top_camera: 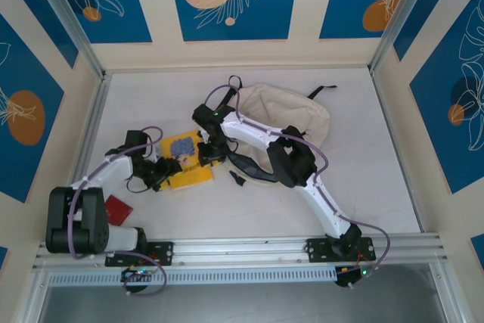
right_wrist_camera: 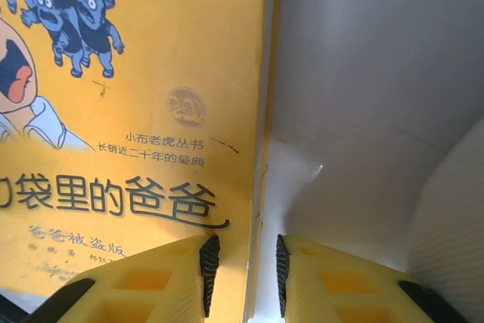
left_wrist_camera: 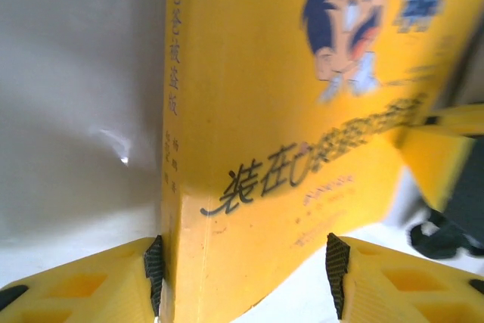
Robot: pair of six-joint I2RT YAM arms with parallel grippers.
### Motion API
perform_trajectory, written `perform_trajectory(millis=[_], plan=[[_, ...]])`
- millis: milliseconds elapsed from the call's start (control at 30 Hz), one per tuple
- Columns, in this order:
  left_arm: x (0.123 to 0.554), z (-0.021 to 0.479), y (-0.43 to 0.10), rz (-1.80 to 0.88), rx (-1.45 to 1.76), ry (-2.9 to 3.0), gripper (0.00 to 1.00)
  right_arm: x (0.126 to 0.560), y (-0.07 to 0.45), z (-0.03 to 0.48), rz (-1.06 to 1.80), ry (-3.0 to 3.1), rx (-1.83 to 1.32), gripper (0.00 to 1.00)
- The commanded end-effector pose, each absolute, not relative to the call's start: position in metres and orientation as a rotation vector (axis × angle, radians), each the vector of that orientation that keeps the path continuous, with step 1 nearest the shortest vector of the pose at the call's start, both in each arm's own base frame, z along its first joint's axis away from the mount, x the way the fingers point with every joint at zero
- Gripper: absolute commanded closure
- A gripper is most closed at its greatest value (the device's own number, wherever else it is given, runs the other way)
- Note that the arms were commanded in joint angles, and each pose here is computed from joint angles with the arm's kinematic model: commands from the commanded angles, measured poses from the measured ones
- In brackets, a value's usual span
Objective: Pack the student bag
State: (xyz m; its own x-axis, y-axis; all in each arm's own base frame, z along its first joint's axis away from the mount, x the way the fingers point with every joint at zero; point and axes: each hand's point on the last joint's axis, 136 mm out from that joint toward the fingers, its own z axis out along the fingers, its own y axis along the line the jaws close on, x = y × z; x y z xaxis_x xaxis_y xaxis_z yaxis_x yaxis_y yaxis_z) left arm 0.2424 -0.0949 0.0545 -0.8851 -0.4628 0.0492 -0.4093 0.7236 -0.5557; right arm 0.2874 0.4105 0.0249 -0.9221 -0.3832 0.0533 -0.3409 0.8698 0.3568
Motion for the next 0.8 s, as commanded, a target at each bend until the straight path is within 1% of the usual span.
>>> perform_trajectory(millis=[0,200,500,633,767], plan=[[0.275,0.113,-0.124,-1.191,-0.542,2.584,0.42,0.251,0.4,-0.003,-0.435,-2.798,0.52,0.68],[0.28,0.126,-0.129,-1.281,-0.572,2.504,0.4,0.25,0.398,-0.006,-0.441,-2.795,0.5,0.68],[0.282,0.102,-0.126,-1.257,-0.689,2.541,0.42,0.249,0.395,-0.009,-0.429,-2.799,0.49,0.69],[0.281,0.095,-0.118,-1.174,-0.706,2.565,0.47,0.251,0.395,-0.008,-0.434,-2.805,0.481,0.69],[0.278,0.083,-0.114,-1.128,-0.73,2.604,0.56,0.252,0.395,-0.003,-0.42,-2.831,0.503,0.68]])
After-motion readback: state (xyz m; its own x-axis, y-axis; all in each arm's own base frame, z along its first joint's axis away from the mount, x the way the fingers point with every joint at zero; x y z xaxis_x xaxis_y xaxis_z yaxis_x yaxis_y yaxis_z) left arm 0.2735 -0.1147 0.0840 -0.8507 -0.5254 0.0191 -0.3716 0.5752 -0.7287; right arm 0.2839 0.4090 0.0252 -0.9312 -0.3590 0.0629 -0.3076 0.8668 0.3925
